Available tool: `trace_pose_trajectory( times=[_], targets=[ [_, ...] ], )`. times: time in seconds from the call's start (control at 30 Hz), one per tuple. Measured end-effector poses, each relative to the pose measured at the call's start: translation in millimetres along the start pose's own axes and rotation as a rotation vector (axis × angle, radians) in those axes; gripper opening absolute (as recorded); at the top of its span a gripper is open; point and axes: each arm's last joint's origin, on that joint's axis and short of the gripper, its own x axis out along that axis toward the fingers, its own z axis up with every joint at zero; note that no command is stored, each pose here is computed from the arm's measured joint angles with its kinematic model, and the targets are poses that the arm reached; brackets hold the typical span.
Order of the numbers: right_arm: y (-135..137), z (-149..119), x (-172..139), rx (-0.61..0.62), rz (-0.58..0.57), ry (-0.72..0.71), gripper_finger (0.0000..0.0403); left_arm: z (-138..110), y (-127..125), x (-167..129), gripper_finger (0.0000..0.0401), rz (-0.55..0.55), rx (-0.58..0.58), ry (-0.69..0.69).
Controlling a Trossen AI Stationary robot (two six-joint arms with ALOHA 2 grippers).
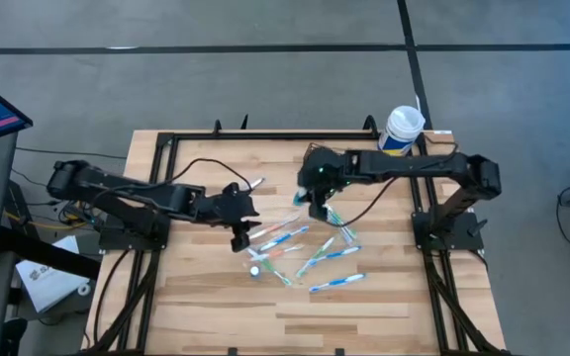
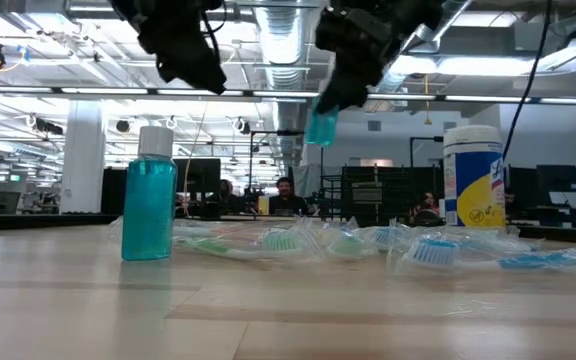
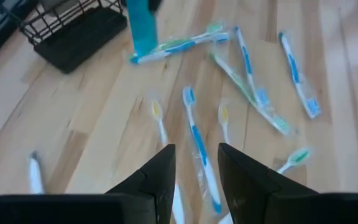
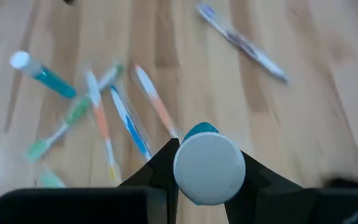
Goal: Pick & Place toothbrushing station
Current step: Put the left mouthwash bottle into the mesh organizer
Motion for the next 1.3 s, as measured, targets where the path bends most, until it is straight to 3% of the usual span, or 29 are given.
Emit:
trace_pose_trajectory(
  times=[0.33, 1.0, 1.3],
  targets=[
    [-40.2, -9.4, -38.4, 0.128, -0.156, 0.011, 0.0076, -11.6, 2.5, 3.2, 0.0112, -0.026, -0.03, -0.086],
    [-96.9, -27.8, -53.0, 0.258, -0.278, 0.057, 0.0076, -8.2, 1.2, 4.0, 0.0112, -0.038, -0.041, -0.123],
    [-106.6, -41.6, -40.6, 0.259, -0.29, 0.062, 0.0076, -7.6, -0.8, 3.5, 0.0112, -0.049, -0.04, -0.132]
  ],
)
